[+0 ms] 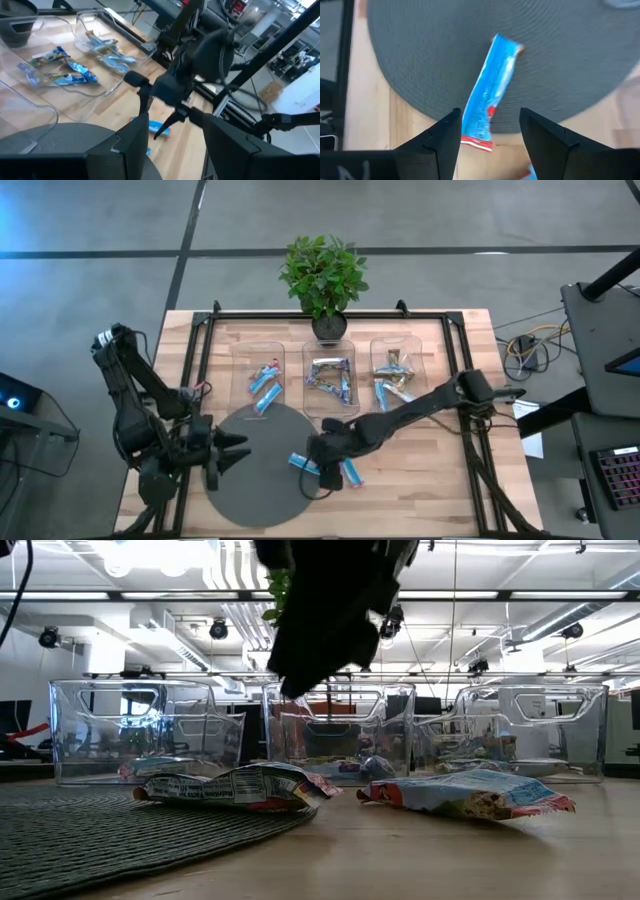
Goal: Pick and place Granola Bars by type
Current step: Put the red granola bar into the left transparent bin
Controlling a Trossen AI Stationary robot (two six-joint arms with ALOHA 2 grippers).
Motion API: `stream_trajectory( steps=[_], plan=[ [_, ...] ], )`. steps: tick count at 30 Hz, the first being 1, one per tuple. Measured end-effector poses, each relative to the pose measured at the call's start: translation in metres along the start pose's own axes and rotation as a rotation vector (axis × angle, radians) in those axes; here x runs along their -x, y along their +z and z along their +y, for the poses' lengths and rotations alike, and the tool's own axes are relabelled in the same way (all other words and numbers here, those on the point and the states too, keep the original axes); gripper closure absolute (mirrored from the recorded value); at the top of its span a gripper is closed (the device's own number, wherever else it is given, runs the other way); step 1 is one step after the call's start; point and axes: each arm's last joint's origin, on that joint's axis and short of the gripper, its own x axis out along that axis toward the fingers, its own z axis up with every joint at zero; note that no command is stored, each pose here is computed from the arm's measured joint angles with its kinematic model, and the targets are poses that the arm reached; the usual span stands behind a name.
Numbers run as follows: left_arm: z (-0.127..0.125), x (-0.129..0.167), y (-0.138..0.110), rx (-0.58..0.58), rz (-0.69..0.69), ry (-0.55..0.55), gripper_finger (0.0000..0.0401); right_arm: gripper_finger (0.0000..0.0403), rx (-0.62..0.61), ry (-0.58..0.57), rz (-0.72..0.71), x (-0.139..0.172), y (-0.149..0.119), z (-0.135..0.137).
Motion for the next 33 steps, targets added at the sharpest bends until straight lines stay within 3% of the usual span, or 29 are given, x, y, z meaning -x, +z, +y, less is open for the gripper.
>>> stream_trajectory(
  steps=[10,16,26,29,33],
  plan=[
    [-0.001,-0.001,-0.004,-0.047,0.090,-0.018,0.0231,0.0211,-0.067,-0.132,-0.036,-0.043,0.008,0.020],
    [-0.001,-0.001,-0.005,-0.090,0.106,-0.023,0.0231,0.0211,-0.148,-0.156,0.007,-0.072,0.005,0.021],
    [0.001,0.000,-0.007,-0.126,0.171,-0.031,0.0231,0.0212,-0.141,-0.239,0.125,-0.090,0.006,0.018],
    [0.002,0.000,-0.007,-0.135,0.172,-0.027,0.0231,0.0229,-0.150,-0.244,0.140,-0.087,0.007,0.017],
    [0.002,0.000,-0.007,-0.139,0.172,-0.025,0.0231,0.0283,-0.184,-0.250,0.140,-0.084,0.011,0.014]
  ],
)
